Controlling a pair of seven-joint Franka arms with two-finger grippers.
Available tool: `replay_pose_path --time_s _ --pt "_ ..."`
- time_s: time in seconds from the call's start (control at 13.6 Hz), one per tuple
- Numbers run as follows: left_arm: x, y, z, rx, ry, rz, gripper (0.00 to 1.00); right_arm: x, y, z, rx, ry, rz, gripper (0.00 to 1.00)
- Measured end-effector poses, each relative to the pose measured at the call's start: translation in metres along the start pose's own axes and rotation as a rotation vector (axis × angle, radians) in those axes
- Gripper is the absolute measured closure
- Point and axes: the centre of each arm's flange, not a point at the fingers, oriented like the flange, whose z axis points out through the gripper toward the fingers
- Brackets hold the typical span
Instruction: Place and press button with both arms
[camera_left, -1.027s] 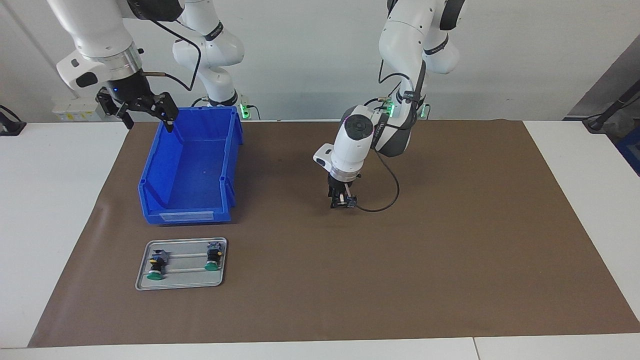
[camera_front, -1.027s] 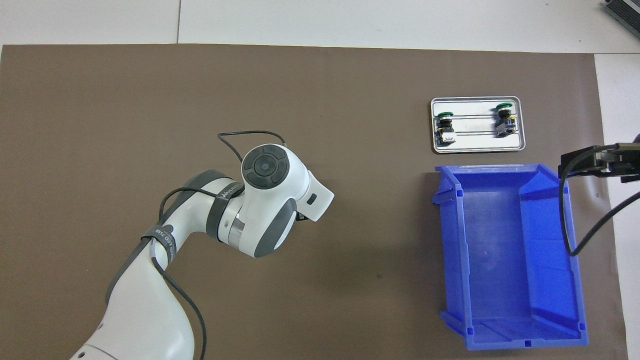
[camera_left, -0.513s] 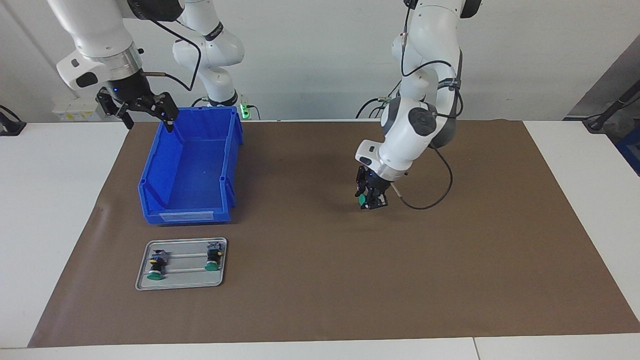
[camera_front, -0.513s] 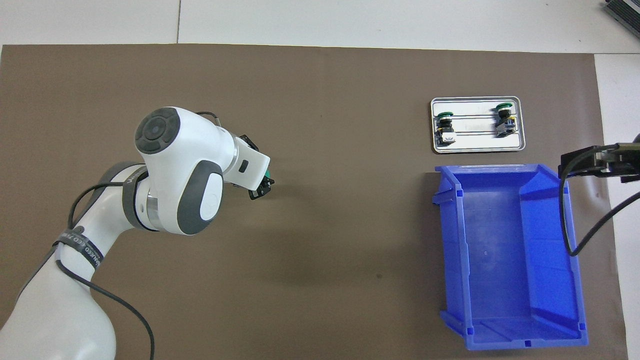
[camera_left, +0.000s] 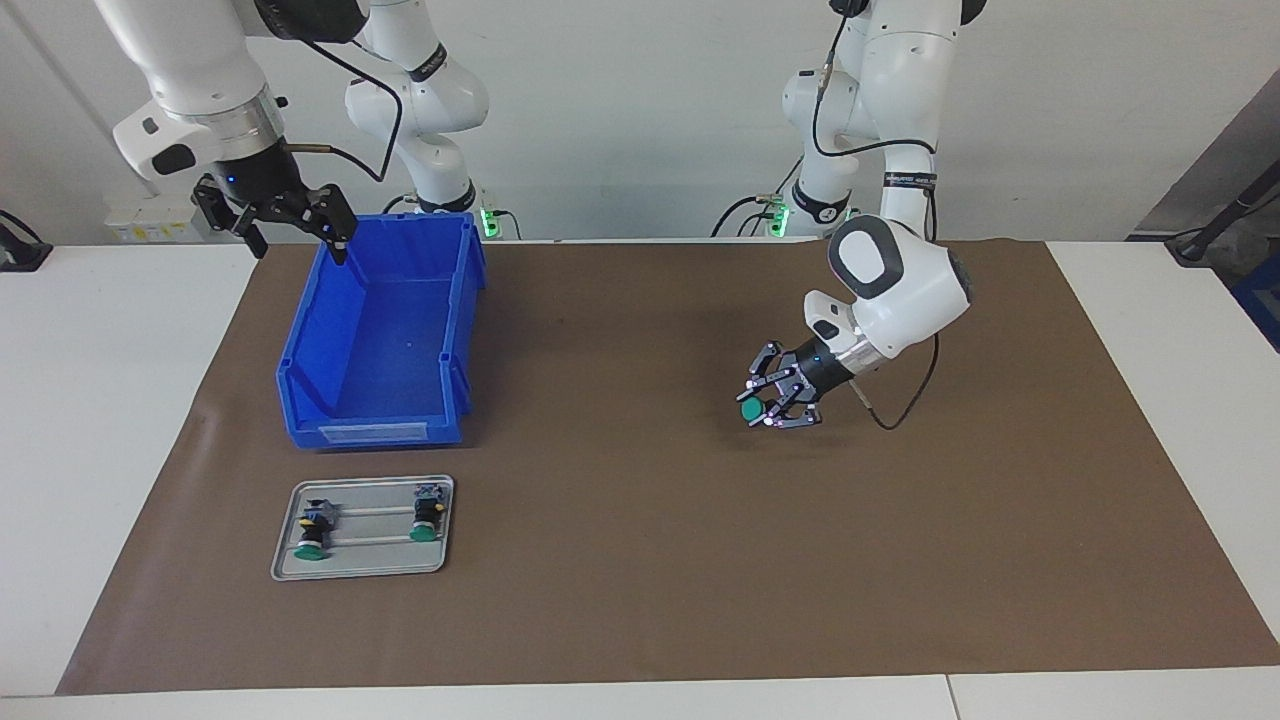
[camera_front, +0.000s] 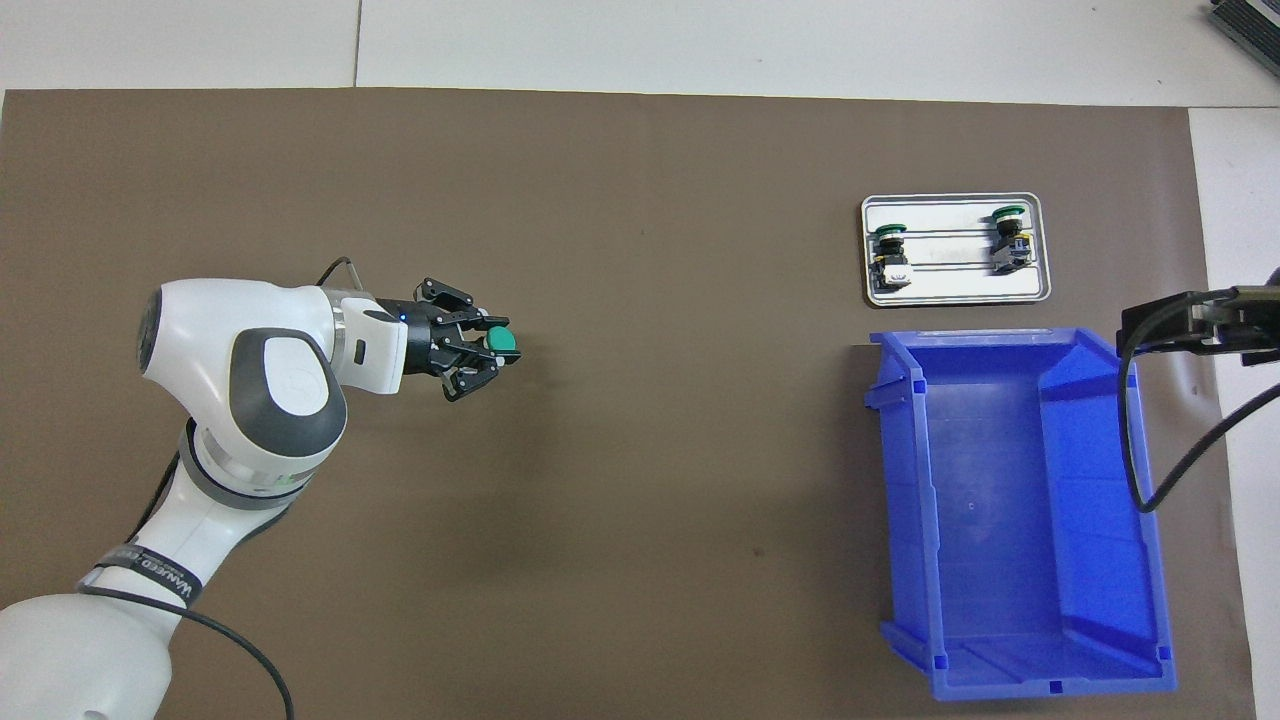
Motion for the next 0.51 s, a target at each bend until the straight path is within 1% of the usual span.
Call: replay_pose_path --time_s 0.15,0.22,0.37,0.51 --pt "-0.013 0.011 0.011 0.03 0.142 -0.028 0.59 0.0 0.0 0.0 0.0 0.0 0.0 0.0" --pt "-0.018 0.016 0.017 0.047 0.197 -0.038 0.59 0.0 0.0 0.0 0.0 0.0 0.0 0.0" --pt "-0.025 0.024 0.025 0.08 0.279 -0.05 0.59 0.0 0.0 0.0 0.0 0.0 0.0 0.0" --pt "-0.031 0.035 0.034 0.094 0.367 -0.058 0.59 0.0 0.0 0.0 0.0 0.0 0.0 0.0"
